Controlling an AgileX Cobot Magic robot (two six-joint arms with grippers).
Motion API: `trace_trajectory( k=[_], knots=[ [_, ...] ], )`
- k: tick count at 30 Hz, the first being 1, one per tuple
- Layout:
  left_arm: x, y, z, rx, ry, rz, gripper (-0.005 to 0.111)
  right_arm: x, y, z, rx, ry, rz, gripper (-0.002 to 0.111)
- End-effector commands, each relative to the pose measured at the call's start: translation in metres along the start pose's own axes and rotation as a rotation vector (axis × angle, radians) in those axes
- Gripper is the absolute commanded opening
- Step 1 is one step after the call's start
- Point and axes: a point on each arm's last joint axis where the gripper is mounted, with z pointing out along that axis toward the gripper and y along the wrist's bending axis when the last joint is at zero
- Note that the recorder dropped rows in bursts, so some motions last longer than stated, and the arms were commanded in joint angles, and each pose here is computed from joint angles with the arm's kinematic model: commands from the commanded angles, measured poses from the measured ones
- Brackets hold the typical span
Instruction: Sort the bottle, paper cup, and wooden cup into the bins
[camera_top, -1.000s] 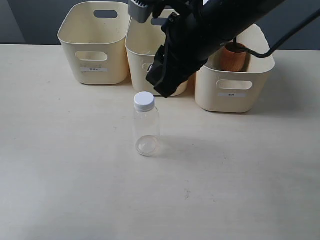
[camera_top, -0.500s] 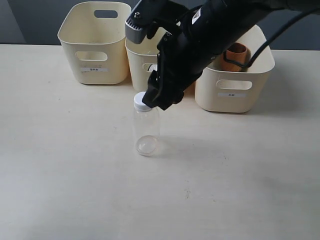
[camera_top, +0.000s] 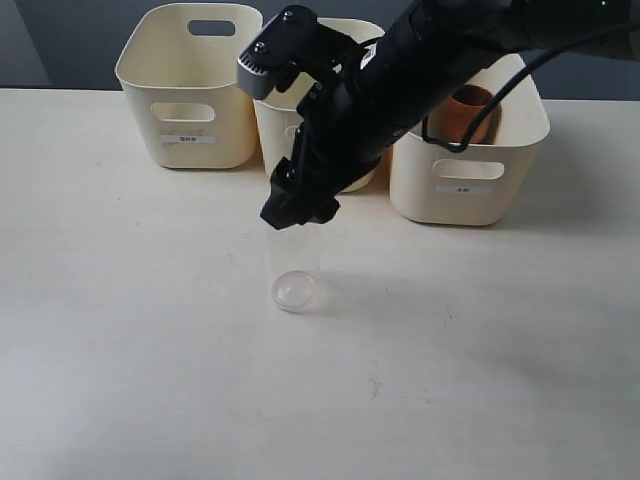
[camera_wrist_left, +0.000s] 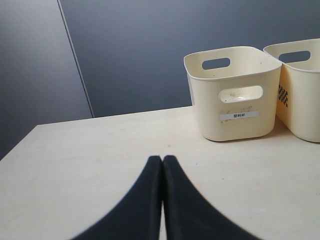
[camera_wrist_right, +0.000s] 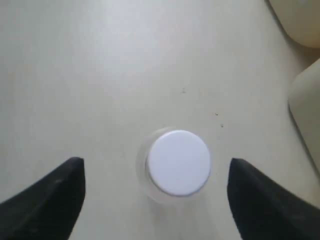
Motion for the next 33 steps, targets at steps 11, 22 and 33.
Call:
trace_trajectory(
  k=[11, 22, 33],
  knots=[
    [0.0, 0.0, 0.0, -0.002, -0.01, -0.002, 0.0, -0.003, -0.007, 0.018, 0.016, -0.054, 0.054, 0.075],
    [0.0, 0.0, 0.0, -0.002, -0.01, -0.002, 0.0, 0.0, -0.01, 0.026, 0.026, -0.038, 0.049, 0.075],
    [0.0, 0.0, 0.0, -0.002, -0.01, -0.002, 0.0, -0.001, -0.011, 0.026, 0.038, -0.045, 0.049, 0.075]
  ],
)
